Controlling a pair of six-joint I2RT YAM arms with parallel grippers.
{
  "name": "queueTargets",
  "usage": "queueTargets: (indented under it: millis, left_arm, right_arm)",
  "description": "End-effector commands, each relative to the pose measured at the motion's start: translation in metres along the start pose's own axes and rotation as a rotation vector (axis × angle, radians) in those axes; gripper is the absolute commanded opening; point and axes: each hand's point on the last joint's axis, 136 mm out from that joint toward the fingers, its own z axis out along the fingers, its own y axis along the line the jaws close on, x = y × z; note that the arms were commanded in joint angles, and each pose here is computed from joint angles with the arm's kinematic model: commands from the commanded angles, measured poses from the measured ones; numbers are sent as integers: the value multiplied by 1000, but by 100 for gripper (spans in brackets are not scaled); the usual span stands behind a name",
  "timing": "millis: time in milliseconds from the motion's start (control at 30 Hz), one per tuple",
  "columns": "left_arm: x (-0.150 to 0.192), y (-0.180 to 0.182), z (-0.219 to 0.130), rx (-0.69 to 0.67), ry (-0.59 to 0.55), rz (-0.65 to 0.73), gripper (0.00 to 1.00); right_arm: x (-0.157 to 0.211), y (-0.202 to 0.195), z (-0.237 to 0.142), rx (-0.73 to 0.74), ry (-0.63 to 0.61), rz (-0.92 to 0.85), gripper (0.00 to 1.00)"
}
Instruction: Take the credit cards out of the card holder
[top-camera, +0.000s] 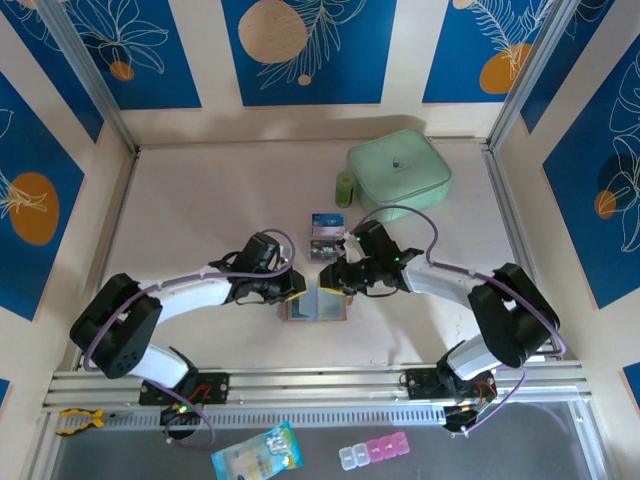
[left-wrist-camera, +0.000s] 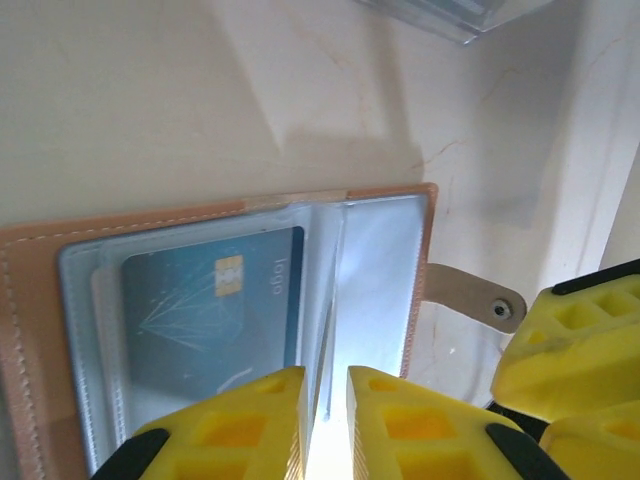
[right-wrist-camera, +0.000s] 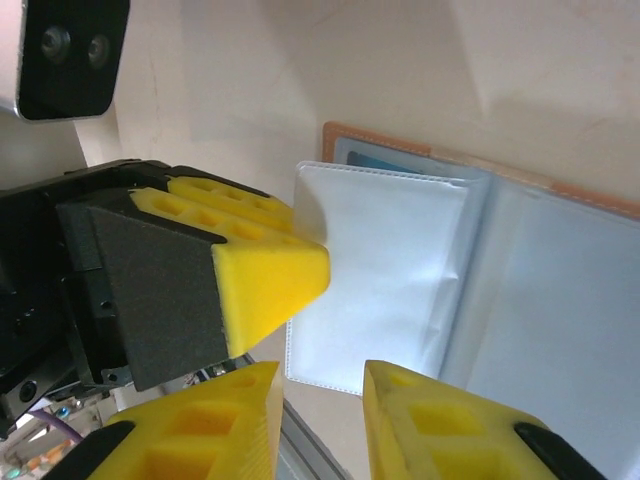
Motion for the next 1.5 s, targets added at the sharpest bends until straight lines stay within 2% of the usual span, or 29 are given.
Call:
queueTargets:
  millis: [0,600,667,767,967,1333,1467]
  left_arm:
    - [3,-13,0,20,22,13,17]
    - [10,-45,25,34,101,78,18]
    - [11,-47,28,34,107,82,20]
    - [12,-49,33,35,116,89,32]
    - [14,-49,39,35,127,89,40]
    - [14,-47,36,43,114,102,48]
    - [12,-46,31,39,95,112,47]
  right_arm:
    - [1,-8,-12,47,-10,8,28]
    - [7,-18,-26,47,-27,32,28]
    - [7,-19,-27,49,-31,32,28]
    - [8,-20,-30,49,-33,35,28]
    - [10,-22,-31,52,-36,42,29]
    - [10,-20,-31,58,-38,48,29]
    - [10,-18,-30,58,-33,45,29]
